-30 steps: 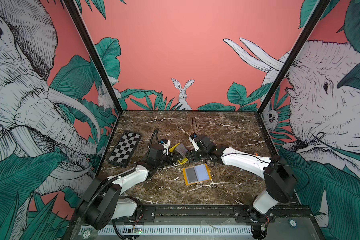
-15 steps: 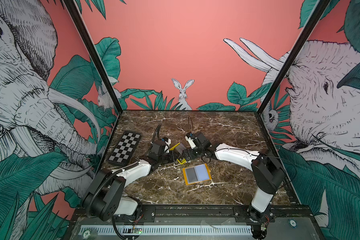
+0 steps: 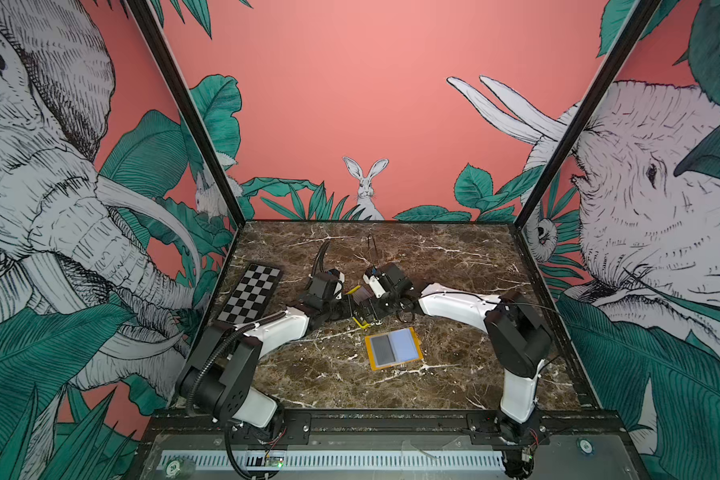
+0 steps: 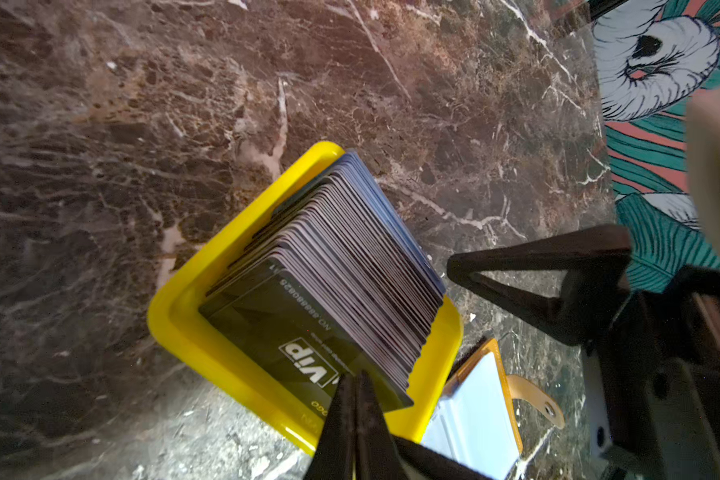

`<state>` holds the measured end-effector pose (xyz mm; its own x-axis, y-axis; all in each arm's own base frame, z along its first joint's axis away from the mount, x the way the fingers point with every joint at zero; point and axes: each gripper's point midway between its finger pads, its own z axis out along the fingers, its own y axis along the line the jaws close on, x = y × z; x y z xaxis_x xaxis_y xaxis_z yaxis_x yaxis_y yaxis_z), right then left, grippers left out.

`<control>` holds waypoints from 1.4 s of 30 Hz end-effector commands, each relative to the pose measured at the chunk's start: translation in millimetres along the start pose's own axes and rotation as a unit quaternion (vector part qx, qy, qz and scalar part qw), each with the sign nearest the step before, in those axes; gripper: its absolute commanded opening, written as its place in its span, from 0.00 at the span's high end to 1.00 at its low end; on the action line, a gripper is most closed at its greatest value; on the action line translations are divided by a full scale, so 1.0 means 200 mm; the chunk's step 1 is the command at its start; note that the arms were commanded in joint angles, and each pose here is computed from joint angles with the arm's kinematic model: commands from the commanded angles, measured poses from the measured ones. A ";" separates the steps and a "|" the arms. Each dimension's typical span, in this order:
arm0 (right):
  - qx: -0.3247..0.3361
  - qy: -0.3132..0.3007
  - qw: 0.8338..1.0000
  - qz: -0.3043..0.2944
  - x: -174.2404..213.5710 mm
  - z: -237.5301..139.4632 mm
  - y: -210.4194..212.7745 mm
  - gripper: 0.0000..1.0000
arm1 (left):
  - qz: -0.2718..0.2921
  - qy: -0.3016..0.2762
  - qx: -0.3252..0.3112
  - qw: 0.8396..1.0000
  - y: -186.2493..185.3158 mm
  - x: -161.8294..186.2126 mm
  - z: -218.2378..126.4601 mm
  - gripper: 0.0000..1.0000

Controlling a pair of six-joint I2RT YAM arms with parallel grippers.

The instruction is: Put the credit cards into the card holder

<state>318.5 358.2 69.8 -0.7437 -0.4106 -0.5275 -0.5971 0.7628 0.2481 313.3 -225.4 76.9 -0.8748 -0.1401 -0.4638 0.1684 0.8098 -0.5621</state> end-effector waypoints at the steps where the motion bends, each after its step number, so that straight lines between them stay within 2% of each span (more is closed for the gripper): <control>1: -0.001 -0.008 1.000 -0.003 -0.03 0.01 0.00 0.07 | -0.002 -0.001 -0.018 1.000 0.02 -0.02 0.00 0.97; 4: 0.001 -0.007 1.000 -0.002 -0.04 0.02 -0.01 0.07 | -0.009 0.008 -0.025 1.000 0.04 -0.01 0.02 1.00; 20: 0.028 0.000 1.000 0.003 -0.01 0.09 -0.07 0.09 | -0.025 0.028 -0.043 0.998 0.09 0.04 0.05 1.00; 42: 0.048 -0.031 0.998 0.009 -0.11 -0.06 -0.13 0.10 | -0.022 0.035 -0.041 0.998 0.10 0.06 0.05 1.00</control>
<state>332.9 344.1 58.3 -0.7601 -0.3935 -0.5171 -0.5564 0.8052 0.2051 313.2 -221.9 57.7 -0.9013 -0.1406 -0.4097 0.1137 0.8359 -0.5369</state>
